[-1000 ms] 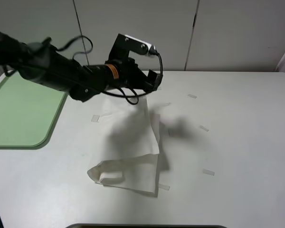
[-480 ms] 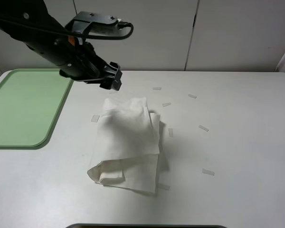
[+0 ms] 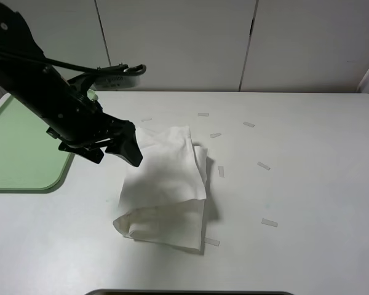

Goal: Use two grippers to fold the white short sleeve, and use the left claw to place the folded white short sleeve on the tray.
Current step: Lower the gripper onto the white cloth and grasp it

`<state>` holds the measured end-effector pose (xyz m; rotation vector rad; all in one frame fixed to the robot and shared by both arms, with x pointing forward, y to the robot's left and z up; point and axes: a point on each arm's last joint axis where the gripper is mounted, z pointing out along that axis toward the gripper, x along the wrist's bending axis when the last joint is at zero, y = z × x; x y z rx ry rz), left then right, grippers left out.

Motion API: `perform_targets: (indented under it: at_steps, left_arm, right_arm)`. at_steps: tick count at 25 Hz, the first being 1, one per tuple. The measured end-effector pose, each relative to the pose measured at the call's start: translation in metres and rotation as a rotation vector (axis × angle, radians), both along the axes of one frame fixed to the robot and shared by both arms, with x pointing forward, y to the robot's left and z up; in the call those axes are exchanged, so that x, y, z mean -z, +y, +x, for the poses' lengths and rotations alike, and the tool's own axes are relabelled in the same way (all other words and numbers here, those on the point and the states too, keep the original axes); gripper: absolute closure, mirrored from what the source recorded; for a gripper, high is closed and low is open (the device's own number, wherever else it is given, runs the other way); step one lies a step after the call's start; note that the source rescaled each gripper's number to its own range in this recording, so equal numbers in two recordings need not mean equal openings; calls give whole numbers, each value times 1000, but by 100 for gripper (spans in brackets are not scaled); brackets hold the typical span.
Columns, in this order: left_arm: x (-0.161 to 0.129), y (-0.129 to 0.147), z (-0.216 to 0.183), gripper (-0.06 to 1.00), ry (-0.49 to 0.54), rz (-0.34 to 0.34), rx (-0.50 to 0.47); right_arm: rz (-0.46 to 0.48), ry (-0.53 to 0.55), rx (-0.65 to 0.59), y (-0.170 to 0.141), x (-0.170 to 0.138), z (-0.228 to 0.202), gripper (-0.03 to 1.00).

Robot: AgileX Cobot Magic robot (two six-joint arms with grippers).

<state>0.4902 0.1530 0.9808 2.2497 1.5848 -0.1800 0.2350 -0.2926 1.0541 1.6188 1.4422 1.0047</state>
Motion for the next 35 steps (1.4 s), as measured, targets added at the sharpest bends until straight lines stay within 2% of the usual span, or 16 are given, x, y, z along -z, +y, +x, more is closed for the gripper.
perform_targets:
  at_steps: [6, 13, 21, 31, 33, 35]
  left_arm:
    - [32, 14, -11, 13, -35, 16, -71]
    - [49, 19, -18, 15, -64, 6, -98]
    - [72, 12, -11, 15, -68, -48, -126]
    - [103, 1, 1, 15, -3, -79, -120]
    - [105, -2, 3, 18, 16, -93, -128]
    - [106, -4, 5, 26, 28, -104, -124]
  right_arm:
    - [0, 0, 0, 0, 0, 0, -3]
    - [0, 0, 0, 0, 0, 0, -3]
    - [0, 0, 0, 0, 0, 0, -3]
    - [0, 0, 0, 0, 0, 0, -3]
    - [0, 0, 0, 0, 0, 0, -3]
    - [0, 0, 0, 0, 0, 0, -3]
